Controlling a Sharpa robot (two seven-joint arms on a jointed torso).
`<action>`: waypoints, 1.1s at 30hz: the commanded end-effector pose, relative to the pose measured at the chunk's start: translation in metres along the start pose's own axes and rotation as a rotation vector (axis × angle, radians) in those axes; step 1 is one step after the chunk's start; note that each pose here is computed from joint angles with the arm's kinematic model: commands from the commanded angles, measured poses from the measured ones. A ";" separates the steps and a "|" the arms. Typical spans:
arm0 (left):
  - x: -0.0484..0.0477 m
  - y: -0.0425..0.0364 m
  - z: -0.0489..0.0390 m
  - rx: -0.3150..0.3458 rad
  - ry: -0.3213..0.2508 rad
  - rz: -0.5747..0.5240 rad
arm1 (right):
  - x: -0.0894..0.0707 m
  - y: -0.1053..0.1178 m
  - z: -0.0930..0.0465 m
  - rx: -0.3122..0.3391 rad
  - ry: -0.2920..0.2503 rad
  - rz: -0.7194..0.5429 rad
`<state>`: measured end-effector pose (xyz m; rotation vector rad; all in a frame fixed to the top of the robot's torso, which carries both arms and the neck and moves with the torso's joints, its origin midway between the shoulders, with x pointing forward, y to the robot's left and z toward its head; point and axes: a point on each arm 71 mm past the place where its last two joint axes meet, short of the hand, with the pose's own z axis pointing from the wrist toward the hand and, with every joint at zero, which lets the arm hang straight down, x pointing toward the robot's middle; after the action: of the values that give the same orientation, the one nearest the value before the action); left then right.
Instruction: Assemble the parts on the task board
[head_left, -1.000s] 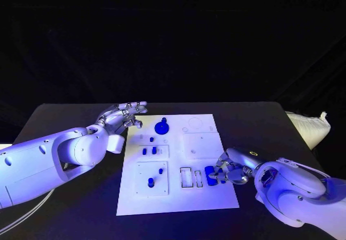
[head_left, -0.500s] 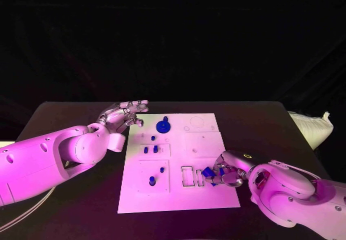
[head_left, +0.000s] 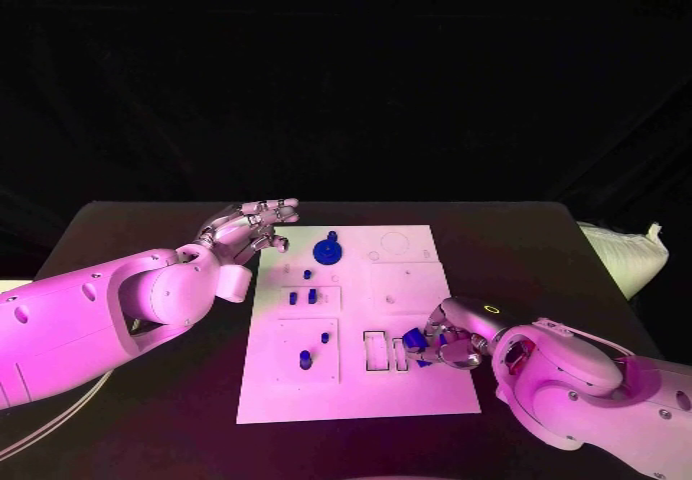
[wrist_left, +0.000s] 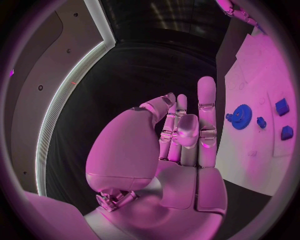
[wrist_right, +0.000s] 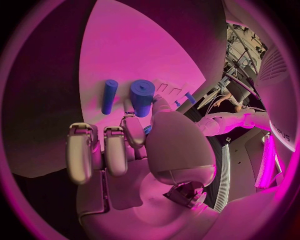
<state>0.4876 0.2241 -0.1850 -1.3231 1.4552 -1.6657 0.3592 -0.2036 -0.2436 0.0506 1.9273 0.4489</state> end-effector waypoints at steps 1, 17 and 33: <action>0.0031 0.0000 0.0002 0.001 0.024 -0.012 | 0.013 -0.002 0.000 0.018 0.059 -0.006; 0.0039 0.0005 0.0010 -0.001 0.027 -0.013 | -0.005 0.006 -0.011 0.009 -0.051 0.277; 0.0044 0.0005 0.0006 -0.001 0.027 -0.013 | 0.007 0.025 -0.003 0.006 0.058 0.302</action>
<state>0.4873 0.2224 -0.1853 -1.3233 1.4632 -1.6707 0.3507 -0.1806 -0.2376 0.3361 1.9409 0.6546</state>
